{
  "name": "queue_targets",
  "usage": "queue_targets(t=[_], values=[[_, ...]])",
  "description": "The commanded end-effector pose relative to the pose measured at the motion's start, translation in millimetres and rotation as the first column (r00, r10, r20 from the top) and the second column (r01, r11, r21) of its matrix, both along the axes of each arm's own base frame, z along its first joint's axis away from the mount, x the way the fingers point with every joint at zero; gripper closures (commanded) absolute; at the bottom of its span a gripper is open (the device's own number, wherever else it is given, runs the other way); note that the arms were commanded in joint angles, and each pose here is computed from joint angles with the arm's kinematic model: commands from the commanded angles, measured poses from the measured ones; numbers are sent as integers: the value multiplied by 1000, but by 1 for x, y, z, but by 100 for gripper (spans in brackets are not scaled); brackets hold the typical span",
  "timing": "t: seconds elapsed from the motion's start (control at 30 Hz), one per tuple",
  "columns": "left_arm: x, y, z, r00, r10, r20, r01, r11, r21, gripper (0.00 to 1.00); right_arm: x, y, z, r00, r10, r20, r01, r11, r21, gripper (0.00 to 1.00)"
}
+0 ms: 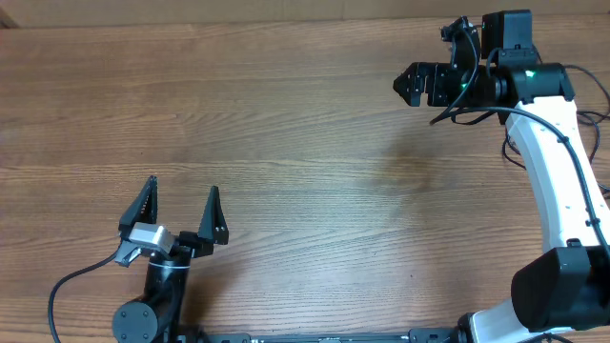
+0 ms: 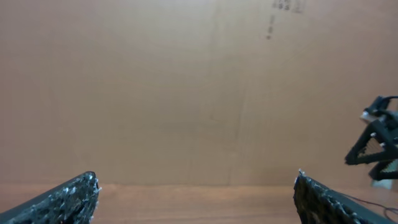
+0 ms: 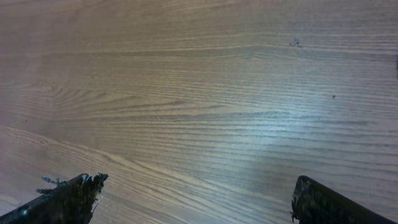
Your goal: Untangle cables
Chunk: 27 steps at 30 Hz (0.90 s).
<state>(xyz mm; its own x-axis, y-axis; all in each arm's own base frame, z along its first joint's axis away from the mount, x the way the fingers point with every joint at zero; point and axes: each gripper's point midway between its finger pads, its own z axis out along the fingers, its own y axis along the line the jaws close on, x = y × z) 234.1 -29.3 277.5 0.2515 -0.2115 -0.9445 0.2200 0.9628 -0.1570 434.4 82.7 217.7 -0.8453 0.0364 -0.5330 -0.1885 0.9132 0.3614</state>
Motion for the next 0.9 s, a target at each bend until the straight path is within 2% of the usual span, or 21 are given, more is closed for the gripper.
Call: queue_targets(t=[0.0, 0.07, 0.23, 0.37, 0.43, 0.53, 0.87], values=[[2, 18, -22, 997, 75, -19, -76, 992, -101, 0, 4, 2, 9, 1000, 6, 26, -6, 1000, 5, 0], [4, 23, -40, 994, 94, -54, -100, 986, -133, 0, 4, 2, 9, 1000, 6, 26, -6, 1000, 5, 0], [10, 30, -70, 975, 131, -179, -154, 981, -120, 0, 4, 2, 9, 1000, 6, 26, -6, 1000, 5, 0], [11, 40, -125, 905, 171, -389, -216, 973, -77, 1, 4, 2, 9, 1000, 6, 26, -6, 1000, 5, 0], [12, 38, -122, 912, 193, -361, -192, 981, 37, 0, 4, 2, 9, 1000, 6, 26, -6, 1000, 5, 0], [12, 38, -122, 912, 216, -349, -188, 976, 113, 1, 4, 2, 9, 1000, 6, 26, -6, 1000, 5, 0], [12, 38, -122, 913, 220, -345, -183, 974, 135, 0, 4, 2, 9, 1000, 6, 26, -6, 1000, 5, 0]])
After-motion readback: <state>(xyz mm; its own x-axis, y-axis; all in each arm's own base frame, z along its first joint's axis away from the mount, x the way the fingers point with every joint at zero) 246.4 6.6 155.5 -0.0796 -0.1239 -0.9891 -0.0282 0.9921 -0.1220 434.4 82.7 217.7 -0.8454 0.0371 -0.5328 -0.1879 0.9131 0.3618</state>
